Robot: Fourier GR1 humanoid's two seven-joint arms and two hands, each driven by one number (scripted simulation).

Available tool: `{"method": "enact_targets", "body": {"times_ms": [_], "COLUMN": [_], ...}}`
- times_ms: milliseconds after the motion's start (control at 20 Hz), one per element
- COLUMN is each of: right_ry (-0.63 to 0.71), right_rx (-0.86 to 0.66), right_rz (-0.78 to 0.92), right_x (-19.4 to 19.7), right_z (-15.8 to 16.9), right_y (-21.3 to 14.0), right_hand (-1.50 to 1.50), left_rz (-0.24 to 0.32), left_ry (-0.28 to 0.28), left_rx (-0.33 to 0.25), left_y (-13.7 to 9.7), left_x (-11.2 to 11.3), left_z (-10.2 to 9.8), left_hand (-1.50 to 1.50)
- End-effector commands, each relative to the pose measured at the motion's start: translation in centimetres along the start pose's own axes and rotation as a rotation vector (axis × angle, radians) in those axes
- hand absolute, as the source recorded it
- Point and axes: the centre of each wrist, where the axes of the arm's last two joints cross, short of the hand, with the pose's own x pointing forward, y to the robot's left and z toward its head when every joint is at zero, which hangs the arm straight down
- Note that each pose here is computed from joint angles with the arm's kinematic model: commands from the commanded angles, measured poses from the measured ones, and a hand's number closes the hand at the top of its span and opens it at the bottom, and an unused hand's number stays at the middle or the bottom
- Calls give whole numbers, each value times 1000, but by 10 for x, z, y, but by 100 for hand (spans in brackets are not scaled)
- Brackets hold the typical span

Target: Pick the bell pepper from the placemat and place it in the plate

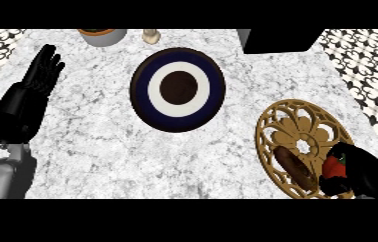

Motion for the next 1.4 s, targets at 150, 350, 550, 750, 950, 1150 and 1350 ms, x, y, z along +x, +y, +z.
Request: {"method": "enact_targets", "body": {"times_ms": [150, 350, 550, 750, 950, 1150, 1350], "right_ry": [208, 128, -38, -218, -277, -340, -352], "right_rx": [-243, -329, -475, -529, -552, -535, -525], "right_rz": [-165, -261, -356, -501, -545, -515, -518], "right_x": [9, 38, 74, 115, 134, 178, 213], "right_z": [87, 138, 169, 194, 218, 219, 199], "right_y": [46, 33, 17, 0, -24, -28, -48], "right_hand": [150, 150, 150, 150, 150, 150, 150], "left_rz": [-6, 2, 15, 14, 26, 4, 22], "left_ry": [1, -7, -20, -34, -19, -43, -36], "left_rx": [-11, -33, -44, -59, -77, -77, -84], "left_y": [-1, -5, -8, -15, -19, -24, -32], "left_x": [3, -6, 4, 6, 9, -1, 17], "left_z": [6, 1, -3, -8, -4, -2, -16], "left_hand": [0, 0, 0, 0, 0, 0, 0]}}
